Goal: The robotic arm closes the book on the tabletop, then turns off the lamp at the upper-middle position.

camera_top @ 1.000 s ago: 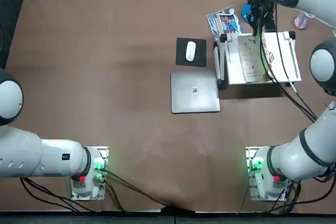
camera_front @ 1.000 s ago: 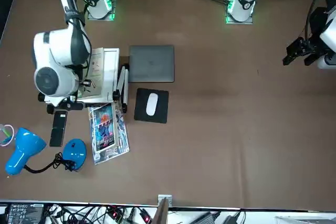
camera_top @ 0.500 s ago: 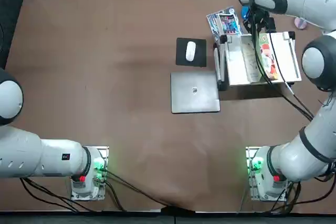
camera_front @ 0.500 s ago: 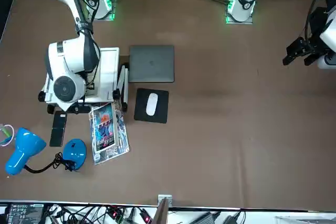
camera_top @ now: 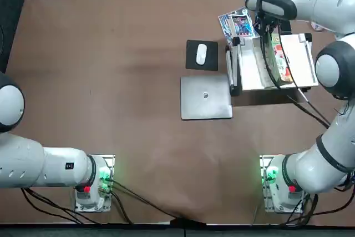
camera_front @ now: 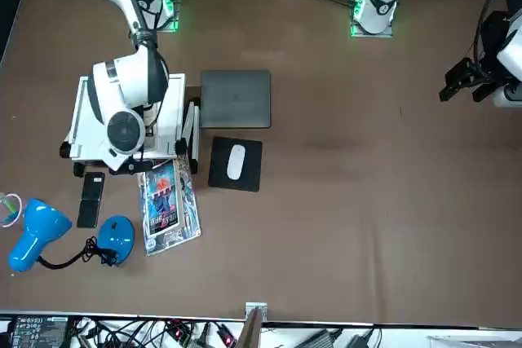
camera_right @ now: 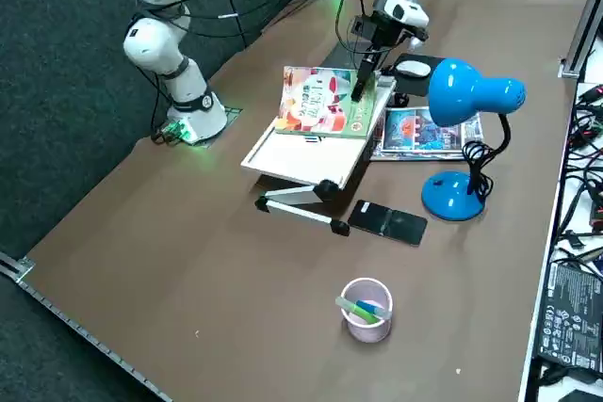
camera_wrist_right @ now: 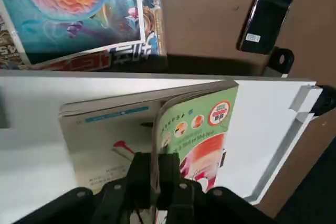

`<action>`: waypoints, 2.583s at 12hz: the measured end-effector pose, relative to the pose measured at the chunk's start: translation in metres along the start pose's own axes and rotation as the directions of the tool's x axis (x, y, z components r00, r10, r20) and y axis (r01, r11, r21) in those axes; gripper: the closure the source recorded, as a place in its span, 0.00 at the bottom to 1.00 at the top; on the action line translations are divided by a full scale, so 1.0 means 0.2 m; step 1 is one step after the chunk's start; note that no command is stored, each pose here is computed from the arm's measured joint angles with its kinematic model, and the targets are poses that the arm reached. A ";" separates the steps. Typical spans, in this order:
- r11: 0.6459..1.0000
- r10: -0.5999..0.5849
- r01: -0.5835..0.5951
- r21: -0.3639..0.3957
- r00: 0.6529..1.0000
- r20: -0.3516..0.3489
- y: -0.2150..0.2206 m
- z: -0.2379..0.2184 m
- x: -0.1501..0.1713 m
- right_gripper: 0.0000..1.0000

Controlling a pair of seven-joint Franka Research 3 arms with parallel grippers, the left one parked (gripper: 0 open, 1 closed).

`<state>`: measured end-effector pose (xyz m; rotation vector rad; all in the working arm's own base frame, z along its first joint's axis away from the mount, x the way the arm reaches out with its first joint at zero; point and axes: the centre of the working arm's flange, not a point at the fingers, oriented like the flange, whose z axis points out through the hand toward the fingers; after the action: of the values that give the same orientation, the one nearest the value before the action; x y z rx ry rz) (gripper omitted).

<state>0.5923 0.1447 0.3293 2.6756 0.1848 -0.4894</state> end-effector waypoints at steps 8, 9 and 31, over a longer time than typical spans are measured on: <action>0.997 -0.050 0.049 -0.061 0.999 -0.009 -0.15 0.01 0.03 0.18; 0.997 -0.047 0.046 -0.059 0.999 -0.018 -0.15 -0.01 0.03 0.12; 0.864 0.281 -0.161 0.477 0.940 -0.192 0.54 -0.24 0.32 0.98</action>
<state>0.6888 0.0704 0.3875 3.1644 -0.1970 -0.1145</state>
